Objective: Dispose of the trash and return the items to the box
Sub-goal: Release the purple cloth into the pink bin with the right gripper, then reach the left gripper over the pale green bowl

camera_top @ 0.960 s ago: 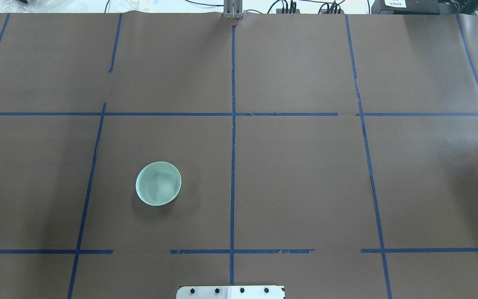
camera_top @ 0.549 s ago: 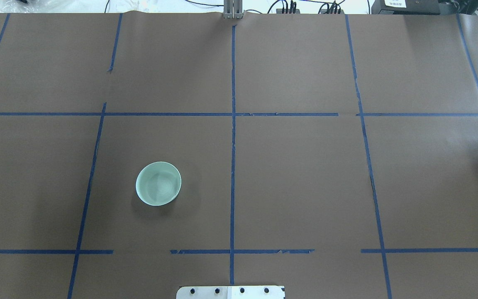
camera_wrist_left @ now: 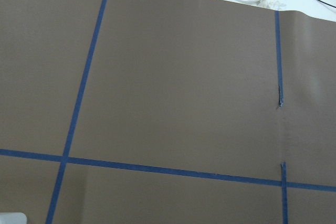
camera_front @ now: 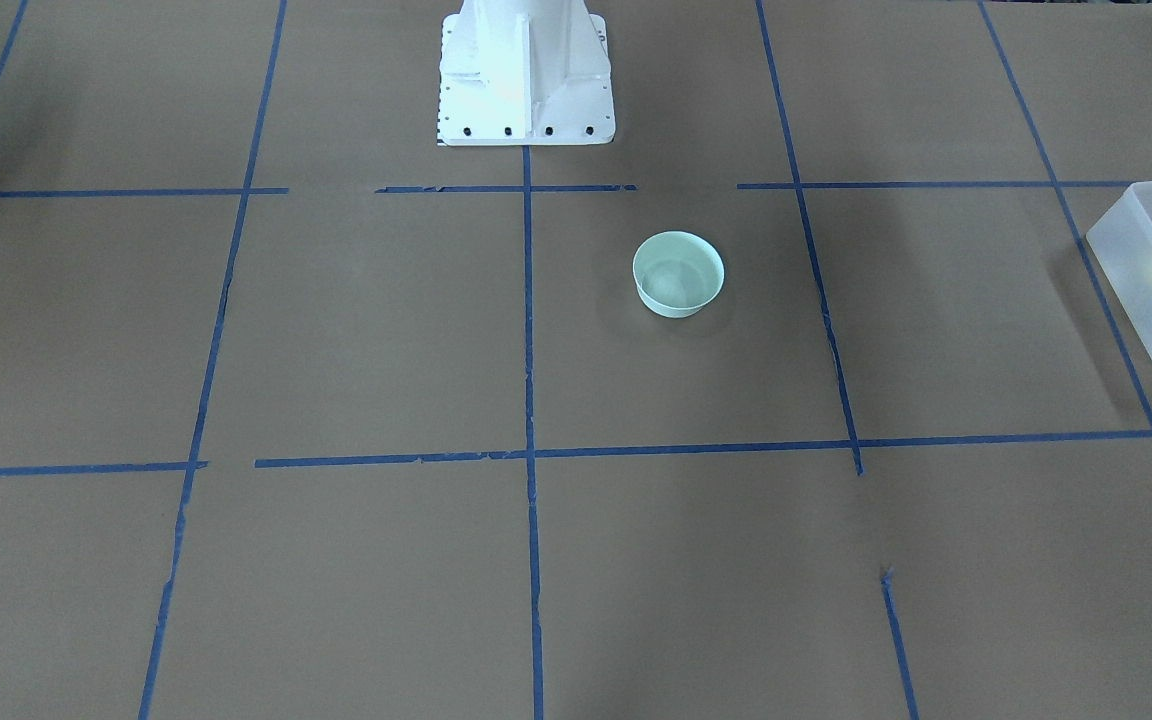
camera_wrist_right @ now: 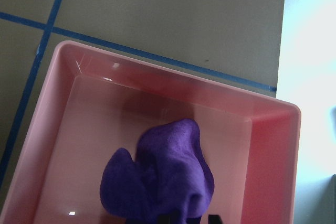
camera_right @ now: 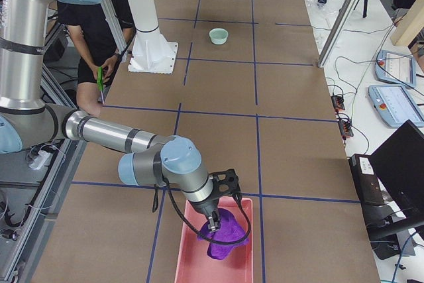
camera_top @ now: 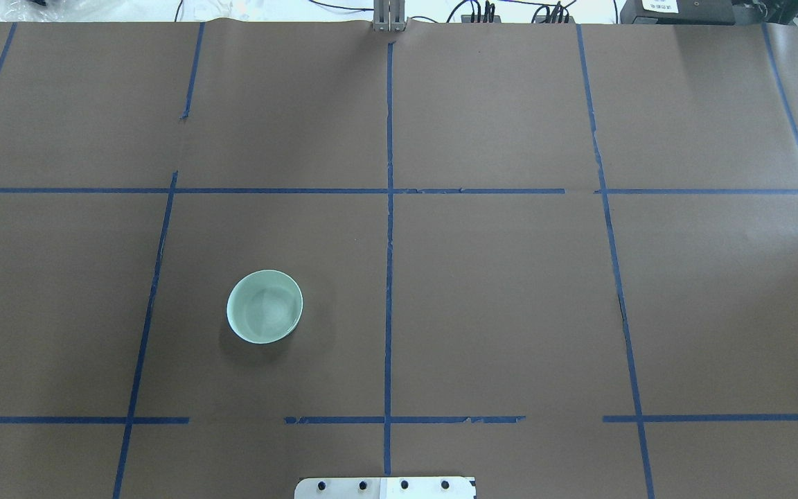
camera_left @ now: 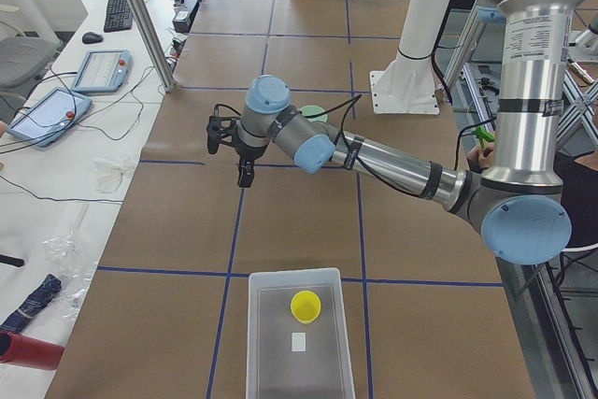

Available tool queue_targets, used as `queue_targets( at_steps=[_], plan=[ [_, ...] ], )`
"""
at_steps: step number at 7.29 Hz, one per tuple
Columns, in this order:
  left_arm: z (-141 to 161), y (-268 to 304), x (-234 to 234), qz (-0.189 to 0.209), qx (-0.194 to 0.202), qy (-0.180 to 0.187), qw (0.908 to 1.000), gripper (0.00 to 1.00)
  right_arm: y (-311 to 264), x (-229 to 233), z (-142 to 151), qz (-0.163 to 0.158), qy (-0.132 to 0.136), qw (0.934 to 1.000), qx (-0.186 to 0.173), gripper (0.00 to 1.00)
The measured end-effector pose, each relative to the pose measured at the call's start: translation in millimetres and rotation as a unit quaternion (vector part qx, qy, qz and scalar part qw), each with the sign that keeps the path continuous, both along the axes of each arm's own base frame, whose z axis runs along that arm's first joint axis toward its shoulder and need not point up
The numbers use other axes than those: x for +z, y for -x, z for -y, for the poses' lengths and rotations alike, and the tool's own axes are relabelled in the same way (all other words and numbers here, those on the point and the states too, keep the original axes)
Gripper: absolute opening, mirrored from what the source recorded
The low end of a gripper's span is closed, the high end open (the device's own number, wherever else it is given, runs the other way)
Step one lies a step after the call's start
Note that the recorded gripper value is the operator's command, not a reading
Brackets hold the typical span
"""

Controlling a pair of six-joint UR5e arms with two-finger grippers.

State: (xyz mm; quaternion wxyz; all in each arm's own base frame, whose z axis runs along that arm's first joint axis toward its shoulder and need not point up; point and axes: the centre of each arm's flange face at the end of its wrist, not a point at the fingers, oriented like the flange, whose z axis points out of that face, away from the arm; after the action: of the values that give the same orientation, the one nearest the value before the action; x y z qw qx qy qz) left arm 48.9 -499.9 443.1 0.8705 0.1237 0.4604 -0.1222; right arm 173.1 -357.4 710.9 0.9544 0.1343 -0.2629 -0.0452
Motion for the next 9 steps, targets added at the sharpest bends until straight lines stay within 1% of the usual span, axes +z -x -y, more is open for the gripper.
queue_targets(
  at_steps=[1,3,4,5,6,7,8,9],
  plan=[
    [-1,-28,-20,-0.017,0.007,0.01,0.9998,1.0,0,-15,6,0.019,0.022,0.9996,0.005,1.0],
    [-8,-82,-58,-0.048,0.021,0.03,0.9982,1.0,6,-71,26,0.064,0.071,0.9951,0.023,1.0],
    [-13,-117,-76,-0.057,0.024,0.043,0.9972,1.0,18,-93,35,0.078,0.089,0.9926,0.029,1.0],
    [-22,-159,-89,-0.056,0.023,0.055,0.9967,1.0,34,-107,44,0.092,0.105,0.9895,0.037,1.0],
    [-35,-198,-98,-0.054,0.023,0.063,0.9963,1.0,51,-116,54,0.103,0.117,0.987,0.041,1.0],
    [-47,-227,-101,-0.05,0.026,0.068,0.9961,1.0,68,-121,61,0.107,0.123,0.9861,0.033,1.0],
    [-58,-250,-101,-0.043,0.029,0.069,0.9962,1.0,87,-123,67,0.105,0.126,0.9864,0.015,1.0],
    [-66,-265,-101,-0.039,0.032,0.069,0.9963,1.0,105,-129,78,0.102,0.122,0.9872,-0.004,1.0]
  ],
)
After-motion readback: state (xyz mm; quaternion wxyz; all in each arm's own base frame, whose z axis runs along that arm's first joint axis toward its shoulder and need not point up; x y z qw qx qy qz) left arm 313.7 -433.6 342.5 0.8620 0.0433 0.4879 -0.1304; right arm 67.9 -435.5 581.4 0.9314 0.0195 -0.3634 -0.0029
